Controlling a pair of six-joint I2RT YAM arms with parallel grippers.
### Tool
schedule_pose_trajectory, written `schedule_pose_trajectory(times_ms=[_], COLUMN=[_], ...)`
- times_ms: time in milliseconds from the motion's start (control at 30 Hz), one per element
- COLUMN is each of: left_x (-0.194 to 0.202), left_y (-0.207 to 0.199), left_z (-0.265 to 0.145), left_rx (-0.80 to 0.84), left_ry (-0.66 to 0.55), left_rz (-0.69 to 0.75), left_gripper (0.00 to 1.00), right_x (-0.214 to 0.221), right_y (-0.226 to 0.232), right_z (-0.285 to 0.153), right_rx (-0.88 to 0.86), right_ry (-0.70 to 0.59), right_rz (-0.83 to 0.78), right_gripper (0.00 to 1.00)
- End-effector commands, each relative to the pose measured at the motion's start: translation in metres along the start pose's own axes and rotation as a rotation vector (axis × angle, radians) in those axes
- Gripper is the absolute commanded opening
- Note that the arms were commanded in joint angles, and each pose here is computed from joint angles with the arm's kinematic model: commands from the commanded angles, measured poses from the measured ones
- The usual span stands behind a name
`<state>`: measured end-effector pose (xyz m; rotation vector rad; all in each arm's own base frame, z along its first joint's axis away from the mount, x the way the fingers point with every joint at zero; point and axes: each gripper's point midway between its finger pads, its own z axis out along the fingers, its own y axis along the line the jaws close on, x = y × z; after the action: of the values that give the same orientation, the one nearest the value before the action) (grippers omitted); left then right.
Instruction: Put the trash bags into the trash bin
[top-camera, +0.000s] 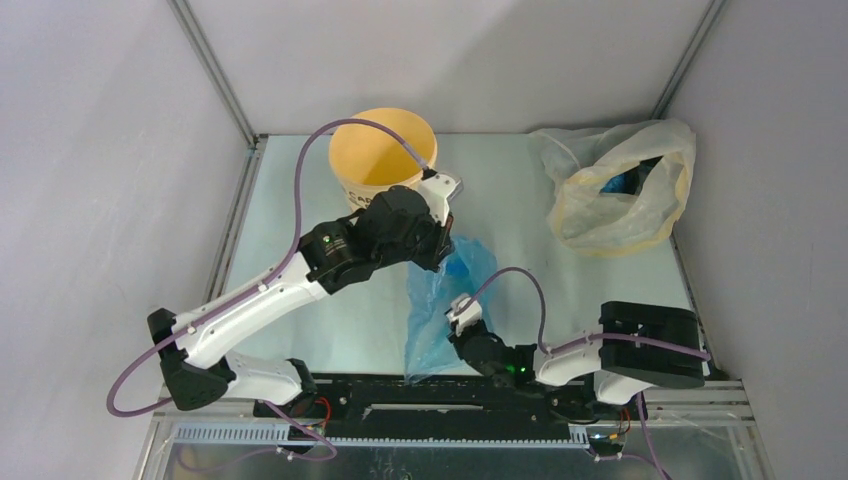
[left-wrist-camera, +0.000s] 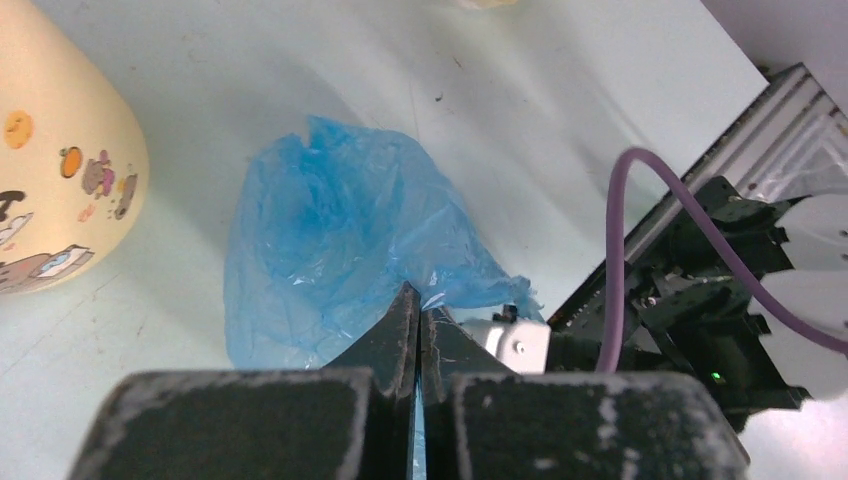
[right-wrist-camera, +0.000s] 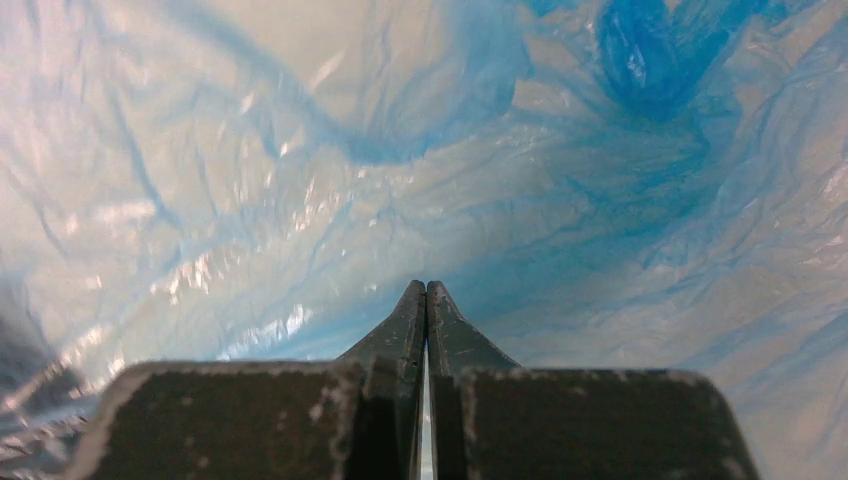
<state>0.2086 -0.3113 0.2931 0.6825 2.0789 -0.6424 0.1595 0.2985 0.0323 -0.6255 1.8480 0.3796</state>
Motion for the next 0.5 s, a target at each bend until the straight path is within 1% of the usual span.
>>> schedule_pose_trajectory(times_ms=[0,133,300,467], left_x=[-0.001,0.001,-0.002,-0.007], left_y=[-0.015,-0.033,-0.046,-0.061], left_z=[-0.008,-0.008,-0.01,-0.011], left_rx=[0.093,0.182,0.243,0.323], left_ry=[0.002,0.021,-0.001,-0.032], left_rz=[-0.006,-0.057,-0.127,-0.198], left_gripper=[0.0,0.0,0.0,0.0], right_x=[-0.036,-0.049,-0.079,-0.099], right_y=[0.006,-0.013,-0.037,-0.055], right_z=[0.008,0.015,0.018,0.022], right_rx=[-0.053,0.033,0.105,0.131], right_ry=[-0.07,-0.057,-0.109,-0.155], right_rz=[0.161,0.183,0.238,0.269], right_gripper=[0.0,0.0,0.0,0.0])
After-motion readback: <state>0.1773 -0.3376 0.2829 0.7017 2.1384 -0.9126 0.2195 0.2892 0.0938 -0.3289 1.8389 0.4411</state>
